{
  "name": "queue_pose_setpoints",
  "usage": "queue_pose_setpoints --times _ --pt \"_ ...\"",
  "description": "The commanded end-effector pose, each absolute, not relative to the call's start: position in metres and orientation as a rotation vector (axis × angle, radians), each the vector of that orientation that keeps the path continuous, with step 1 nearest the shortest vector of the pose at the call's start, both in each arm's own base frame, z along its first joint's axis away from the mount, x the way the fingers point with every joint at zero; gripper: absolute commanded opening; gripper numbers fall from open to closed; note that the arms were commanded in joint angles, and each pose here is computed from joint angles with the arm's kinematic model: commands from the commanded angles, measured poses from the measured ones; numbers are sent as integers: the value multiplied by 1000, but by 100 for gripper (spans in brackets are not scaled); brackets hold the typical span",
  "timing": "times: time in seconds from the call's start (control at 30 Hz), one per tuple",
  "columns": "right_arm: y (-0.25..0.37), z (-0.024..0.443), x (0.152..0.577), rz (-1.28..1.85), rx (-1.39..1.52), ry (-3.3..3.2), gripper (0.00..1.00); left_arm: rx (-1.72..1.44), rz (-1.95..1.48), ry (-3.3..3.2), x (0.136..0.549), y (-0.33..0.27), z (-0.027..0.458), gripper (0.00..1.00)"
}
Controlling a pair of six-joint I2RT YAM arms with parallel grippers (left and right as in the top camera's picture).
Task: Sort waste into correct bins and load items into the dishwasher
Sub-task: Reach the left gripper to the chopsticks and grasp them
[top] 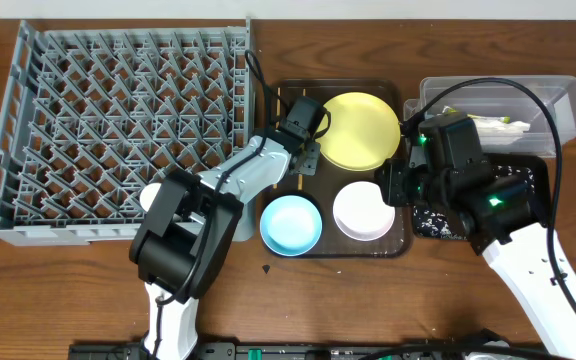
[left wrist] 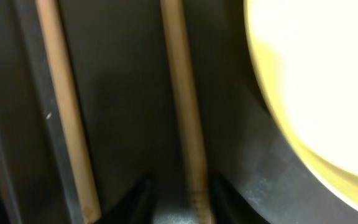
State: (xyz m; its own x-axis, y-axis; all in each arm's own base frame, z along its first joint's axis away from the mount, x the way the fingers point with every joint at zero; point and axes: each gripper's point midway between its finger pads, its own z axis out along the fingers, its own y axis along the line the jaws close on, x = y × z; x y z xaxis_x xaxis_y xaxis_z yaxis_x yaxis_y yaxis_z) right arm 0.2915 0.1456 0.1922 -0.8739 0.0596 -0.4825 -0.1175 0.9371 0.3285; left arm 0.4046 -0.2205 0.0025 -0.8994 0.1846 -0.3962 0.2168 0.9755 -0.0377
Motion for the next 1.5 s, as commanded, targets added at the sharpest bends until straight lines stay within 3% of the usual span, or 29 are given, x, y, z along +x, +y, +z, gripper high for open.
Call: queue_pose_setpoints --times 0.0,0.1,0.27,0.37,0.43,0.63,0.8,0.9,1.0,1.1,1.23,1.47 --pt "154 183 288 487 -59 2620 37 293 -86 2782 394 -220 -20 13" --pt "157 181 287 488 -70 2626 35 285 -96 2764 396 -220 -8 8" --pt "162 181 284 492 -96 2632 31 236 -167 2634 415 -221 69 8" --pt "162 181 284 495 -86 2633 30 134 -179 2565 423 -188 127 8" --pt "162 181 284 495 -86 2633 30 67 -147 2590 417 -158 139 8" --pt "164 182 286 500 -87 2619 30 -104 -33 2749 404 -92 111 8" --pt "164 183 286 501 -87 2618 30 -31 -28 2822 400 -97 85 8" --pt "163 182 286 500 -87 2621 29 -35 -36 2822 401 -97 86 17" --pt "163 182 286 499 -87 2621 29 -14 -161 2752 402 -111 133 34" --pt "163 182 286 499 -87 2622 29 65 -288 2657 397 -139 171 35" --pt "163 182 286 499 -87 2621 30 267 -294 2659 390 -189 152 37" --pt "163 182 286 503 -72 2625 30 295 87 2718 423 -187 45 42"
